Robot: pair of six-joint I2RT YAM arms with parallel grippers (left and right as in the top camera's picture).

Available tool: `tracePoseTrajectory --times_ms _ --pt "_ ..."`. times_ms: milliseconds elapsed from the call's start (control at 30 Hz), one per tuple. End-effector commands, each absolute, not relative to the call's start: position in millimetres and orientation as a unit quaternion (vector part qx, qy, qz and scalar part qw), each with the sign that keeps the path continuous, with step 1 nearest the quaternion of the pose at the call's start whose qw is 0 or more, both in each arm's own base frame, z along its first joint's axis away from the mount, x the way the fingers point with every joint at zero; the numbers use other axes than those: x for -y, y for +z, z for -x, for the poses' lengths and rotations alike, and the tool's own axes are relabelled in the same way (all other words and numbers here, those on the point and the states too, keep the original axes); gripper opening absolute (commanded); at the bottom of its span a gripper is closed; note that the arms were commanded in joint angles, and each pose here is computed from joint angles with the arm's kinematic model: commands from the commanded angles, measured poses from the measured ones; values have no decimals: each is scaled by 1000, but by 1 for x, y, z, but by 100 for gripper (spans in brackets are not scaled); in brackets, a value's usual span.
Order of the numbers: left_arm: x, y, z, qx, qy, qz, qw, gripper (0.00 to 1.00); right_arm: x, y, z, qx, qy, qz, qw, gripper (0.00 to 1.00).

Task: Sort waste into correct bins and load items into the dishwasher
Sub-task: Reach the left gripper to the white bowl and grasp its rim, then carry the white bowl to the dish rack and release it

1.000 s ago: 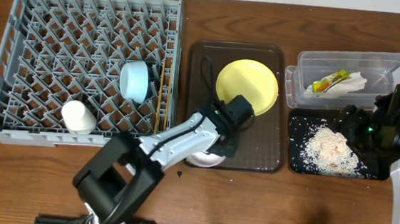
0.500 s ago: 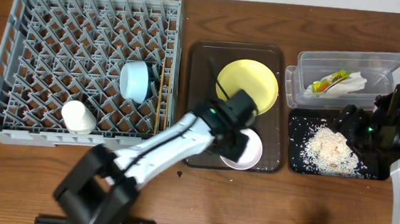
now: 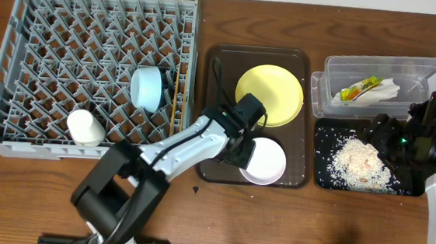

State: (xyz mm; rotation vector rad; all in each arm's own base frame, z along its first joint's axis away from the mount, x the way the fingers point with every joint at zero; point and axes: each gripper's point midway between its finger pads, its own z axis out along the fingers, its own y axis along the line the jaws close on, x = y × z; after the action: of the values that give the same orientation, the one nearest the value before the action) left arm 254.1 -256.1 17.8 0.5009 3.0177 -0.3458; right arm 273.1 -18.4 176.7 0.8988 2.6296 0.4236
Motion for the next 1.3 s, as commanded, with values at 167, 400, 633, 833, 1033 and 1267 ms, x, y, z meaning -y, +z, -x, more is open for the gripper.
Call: tracePoseTrajectory --times_ms 167,400,633,833,1033,1267 --pt "262 -2 -247 -978 -127 -167 -1 8 16 177 -272 -926 151 -307 163 77" --pt "261 35 -261 -978 -134 -160 30 7 16 177 -272 -926 151 -307 163 77" --pt "175 131 -317 -978 24 -99 183 8 16 177 -271 -926 151 -307 162 77" --pt "55 220 -338 -906 281 -18 315 7 16 177 -271 -926 151 -307 163 77" --pt "-26 291 -342 -781 517 47 348 8 16 177 -271 -927 150 -303 163 77" --pt "-92 286 -351 -752 579 117 291 7 16 177 -271 -928 149 -300 164 77"
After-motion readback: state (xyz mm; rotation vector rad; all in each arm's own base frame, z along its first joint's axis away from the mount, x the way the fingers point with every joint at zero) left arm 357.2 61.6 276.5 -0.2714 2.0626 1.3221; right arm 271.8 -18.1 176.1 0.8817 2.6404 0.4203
